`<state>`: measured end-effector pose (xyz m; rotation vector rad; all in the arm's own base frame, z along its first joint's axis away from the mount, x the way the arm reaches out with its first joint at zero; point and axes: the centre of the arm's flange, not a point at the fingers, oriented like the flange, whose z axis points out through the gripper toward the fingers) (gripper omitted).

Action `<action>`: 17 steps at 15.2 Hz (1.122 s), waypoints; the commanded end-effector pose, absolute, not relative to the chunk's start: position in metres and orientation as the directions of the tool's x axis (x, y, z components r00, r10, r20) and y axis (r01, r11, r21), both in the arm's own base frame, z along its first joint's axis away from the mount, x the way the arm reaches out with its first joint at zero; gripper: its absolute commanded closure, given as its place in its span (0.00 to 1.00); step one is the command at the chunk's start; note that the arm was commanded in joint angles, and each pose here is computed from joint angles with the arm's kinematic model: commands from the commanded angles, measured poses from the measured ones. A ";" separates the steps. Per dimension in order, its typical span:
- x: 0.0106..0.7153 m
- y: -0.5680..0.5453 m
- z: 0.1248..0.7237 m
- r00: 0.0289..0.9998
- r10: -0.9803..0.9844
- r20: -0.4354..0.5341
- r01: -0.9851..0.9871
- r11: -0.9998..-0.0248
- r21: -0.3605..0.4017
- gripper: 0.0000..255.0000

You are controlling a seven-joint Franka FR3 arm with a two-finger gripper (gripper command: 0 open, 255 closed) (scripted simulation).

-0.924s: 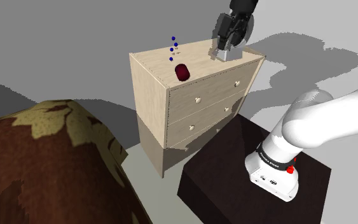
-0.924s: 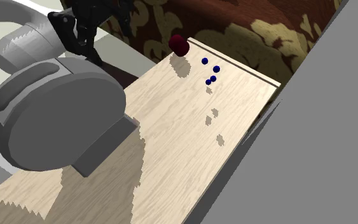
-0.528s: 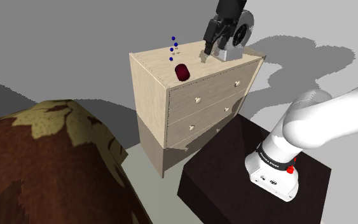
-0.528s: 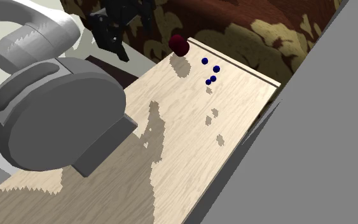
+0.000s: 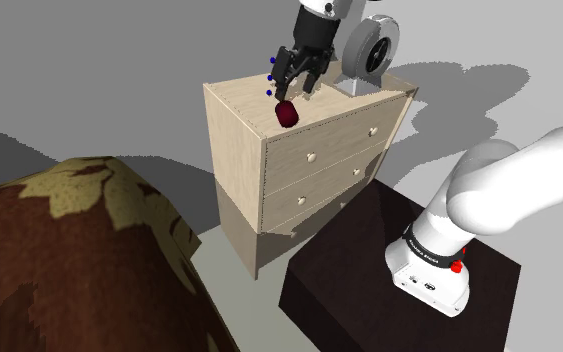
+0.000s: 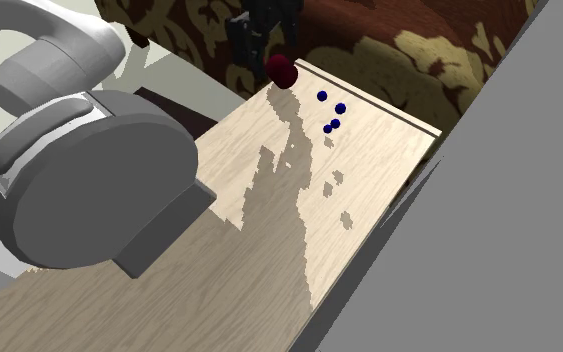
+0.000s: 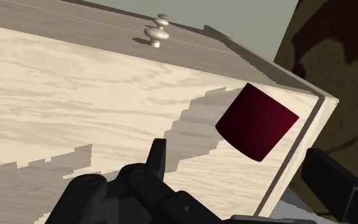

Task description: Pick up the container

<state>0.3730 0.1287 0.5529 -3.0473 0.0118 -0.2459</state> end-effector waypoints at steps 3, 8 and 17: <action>0.382 0.148 0.540 0.984 -0.022 0.174 -0.005 -0.996 -0.094 0.00; 0.382 0.148 0.514 0.984 -0.022 0.174 -0.005 -0.996 -0.094 0.00; 0.382 0.148 0.511 0.984 -0.022 0.174 -0.005 -0.996 -0.094 1.00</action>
